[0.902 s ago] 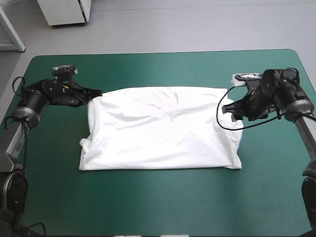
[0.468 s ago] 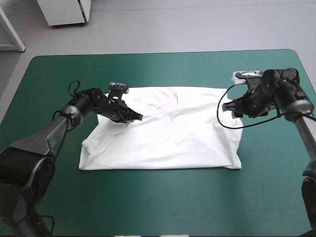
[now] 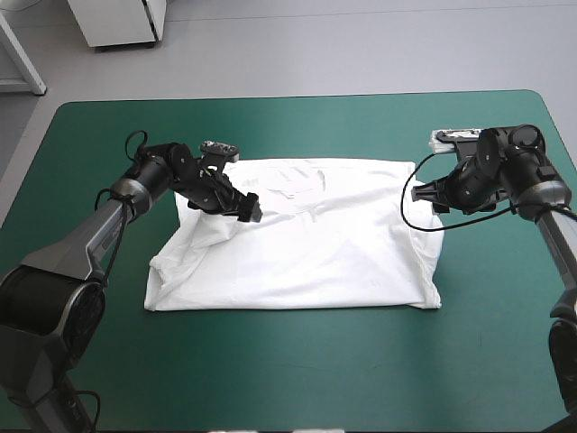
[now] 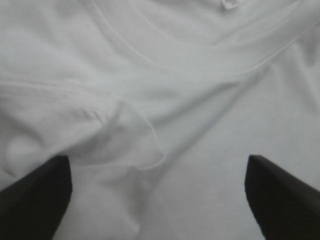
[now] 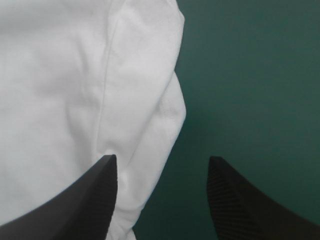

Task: Fold the cloth

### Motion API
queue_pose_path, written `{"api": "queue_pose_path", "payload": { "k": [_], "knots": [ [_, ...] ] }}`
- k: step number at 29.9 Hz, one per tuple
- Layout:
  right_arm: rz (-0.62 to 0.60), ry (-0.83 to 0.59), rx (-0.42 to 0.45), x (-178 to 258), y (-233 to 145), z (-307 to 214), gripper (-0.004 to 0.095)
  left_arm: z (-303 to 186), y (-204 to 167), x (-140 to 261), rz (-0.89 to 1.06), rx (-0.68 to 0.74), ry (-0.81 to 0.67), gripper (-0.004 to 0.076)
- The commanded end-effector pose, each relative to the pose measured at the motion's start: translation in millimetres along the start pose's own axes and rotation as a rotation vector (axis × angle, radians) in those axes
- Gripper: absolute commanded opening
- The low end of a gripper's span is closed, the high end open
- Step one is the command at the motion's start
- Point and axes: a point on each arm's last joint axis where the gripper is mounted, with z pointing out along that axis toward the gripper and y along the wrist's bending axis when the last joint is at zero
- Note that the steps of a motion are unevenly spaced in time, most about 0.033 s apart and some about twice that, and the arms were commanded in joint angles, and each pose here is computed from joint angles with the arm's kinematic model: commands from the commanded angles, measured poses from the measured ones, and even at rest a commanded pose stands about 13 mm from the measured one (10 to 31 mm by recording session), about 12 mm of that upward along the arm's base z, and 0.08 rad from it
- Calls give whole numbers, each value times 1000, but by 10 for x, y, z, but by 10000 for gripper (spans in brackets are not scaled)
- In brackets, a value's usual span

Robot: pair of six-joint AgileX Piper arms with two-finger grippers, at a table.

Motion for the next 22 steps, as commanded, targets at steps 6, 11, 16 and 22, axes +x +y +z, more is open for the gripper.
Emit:
{"api": "queue_pose_path", "payload": {
  "k": [6, 11, 16, 22],
  "knots": [
    [38, 28, 21, -151, -134, 380, 507, -946, -108, -295, 8, -163, -59, 725],
    [62, 88, 14, -172, -129, 738, 507, -1075, -42, -184, -1, -274, 28, 725],
    [63, 147, 16, -151, -135, 976, 506, -1129, -60, -154, -5, -275, 20, 725],
    [38, 176, 13, -128, -134, 999, 114, -1144, -36, -151, -20, -306, 19, 725]
  ]
}}
